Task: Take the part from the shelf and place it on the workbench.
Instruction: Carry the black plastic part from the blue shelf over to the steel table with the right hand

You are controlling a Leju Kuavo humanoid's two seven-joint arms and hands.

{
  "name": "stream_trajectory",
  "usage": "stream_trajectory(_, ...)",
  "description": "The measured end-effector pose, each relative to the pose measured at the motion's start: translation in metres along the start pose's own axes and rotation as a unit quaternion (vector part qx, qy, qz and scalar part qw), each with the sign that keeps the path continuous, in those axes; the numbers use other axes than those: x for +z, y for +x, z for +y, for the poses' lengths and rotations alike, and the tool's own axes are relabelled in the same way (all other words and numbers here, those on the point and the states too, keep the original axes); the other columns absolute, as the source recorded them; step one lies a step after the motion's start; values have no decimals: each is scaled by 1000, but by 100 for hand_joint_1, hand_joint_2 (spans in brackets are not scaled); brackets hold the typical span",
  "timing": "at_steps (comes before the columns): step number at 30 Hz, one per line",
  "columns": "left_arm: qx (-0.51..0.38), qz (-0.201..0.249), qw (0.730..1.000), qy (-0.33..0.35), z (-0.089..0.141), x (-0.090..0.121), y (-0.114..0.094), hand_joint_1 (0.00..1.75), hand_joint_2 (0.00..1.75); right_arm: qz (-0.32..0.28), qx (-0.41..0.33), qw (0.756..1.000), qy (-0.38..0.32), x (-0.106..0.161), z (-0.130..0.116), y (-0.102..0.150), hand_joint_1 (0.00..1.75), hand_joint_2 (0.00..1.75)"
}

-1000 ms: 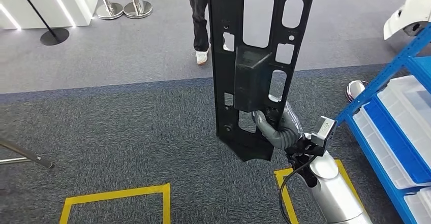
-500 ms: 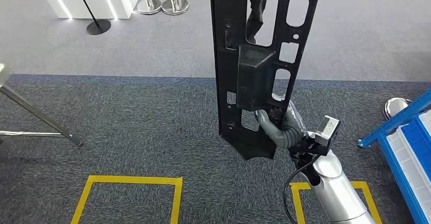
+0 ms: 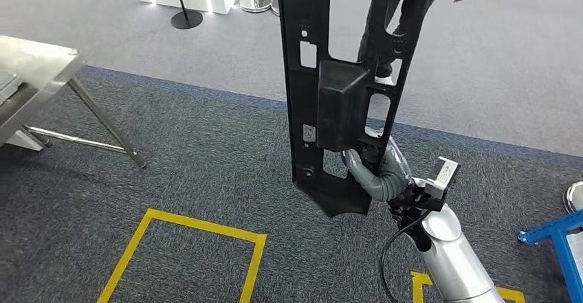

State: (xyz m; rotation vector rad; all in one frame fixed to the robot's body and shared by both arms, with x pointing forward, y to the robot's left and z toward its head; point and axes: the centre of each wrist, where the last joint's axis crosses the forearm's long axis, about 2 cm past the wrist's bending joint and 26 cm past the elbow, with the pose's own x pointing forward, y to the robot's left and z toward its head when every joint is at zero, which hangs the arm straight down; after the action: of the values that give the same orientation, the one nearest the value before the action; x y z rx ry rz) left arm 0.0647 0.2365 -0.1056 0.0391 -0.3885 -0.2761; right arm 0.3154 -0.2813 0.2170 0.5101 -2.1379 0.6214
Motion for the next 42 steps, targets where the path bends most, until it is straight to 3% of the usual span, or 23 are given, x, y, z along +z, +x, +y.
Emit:
stream_trajectory(18,-6,26,1000,-2,-3,3,-10,0,0,12,-5,1000,-15,12,0,2,175,175)
stream_trajectory(42,-6,29,1000,-3,-3,3,-13,0,0,8,-9,1000,-29,17,2,4,175,175)
